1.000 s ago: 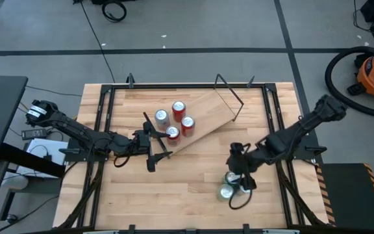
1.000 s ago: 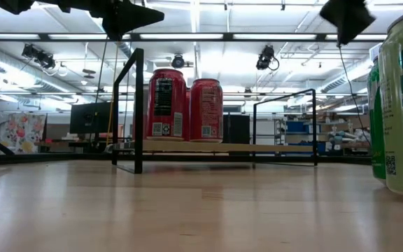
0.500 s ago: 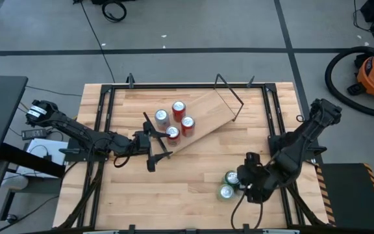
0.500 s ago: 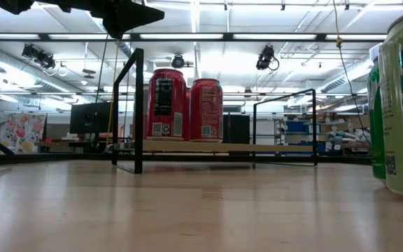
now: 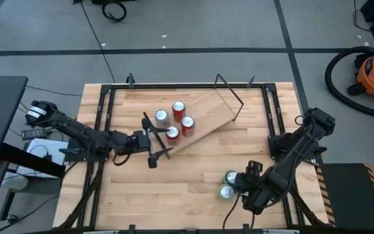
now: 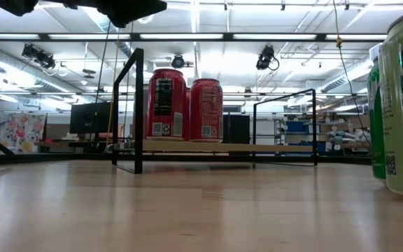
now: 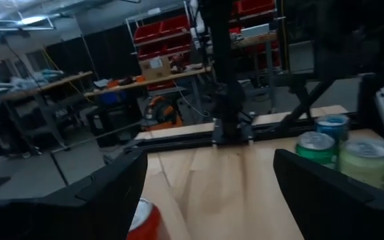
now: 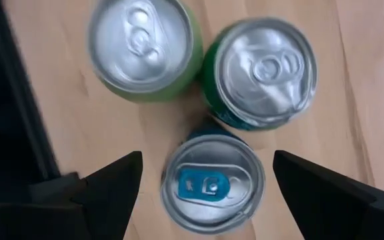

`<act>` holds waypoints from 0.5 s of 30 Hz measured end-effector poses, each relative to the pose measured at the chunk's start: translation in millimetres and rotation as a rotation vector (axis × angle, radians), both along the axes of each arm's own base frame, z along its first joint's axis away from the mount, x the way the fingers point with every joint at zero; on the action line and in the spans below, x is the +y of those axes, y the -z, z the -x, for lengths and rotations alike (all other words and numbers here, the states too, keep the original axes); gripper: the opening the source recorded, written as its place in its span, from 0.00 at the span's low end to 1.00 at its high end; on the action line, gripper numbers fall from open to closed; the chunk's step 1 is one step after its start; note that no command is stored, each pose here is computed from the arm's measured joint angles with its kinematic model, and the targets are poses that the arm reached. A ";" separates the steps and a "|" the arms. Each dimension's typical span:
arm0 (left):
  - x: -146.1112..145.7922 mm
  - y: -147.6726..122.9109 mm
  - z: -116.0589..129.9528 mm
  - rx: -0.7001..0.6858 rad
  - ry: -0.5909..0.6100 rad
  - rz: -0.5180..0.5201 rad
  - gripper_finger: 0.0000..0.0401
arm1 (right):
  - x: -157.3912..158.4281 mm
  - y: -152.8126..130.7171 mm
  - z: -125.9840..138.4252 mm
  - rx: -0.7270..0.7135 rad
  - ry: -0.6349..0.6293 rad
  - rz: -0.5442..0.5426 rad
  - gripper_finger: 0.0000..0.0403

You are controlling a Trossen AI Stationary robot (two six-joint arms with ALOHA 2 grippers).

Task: Place canned beverage on shelf
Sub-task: Put the blue soda can on the shelf

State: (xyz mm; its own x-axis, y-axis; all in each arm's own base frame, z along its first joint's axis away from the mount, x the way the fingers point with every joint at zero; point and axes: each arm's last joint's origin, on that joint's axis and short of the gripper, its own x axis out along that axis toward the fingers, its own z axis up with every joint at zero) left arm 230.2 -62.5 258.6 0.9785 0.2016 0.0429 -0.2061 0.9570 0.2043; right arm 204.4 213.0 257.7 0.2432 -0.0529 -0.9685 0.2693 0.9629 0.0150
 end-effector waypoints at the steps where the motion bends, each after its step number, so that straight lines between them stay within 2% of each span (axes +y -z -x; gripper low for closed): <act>1: 2.0 -0.5 -0.5 -0.005 -0.009 -0.003 0.84 | 0.3 1.7 0.1 0.009 0.011 0.007 0.86; 8: 14.4 -1.1 -3.4 -0.010 -0.062 -0.003 0.84 | 3.1 11.3 -1.1 0.047 0.023 0.044 0.86; 15: 14.2 -1.2 -3.8 -0.014 -0.028 0.004 0.84 | 5.9 20.8 -4.4 0.088 0.011 0.058 0.86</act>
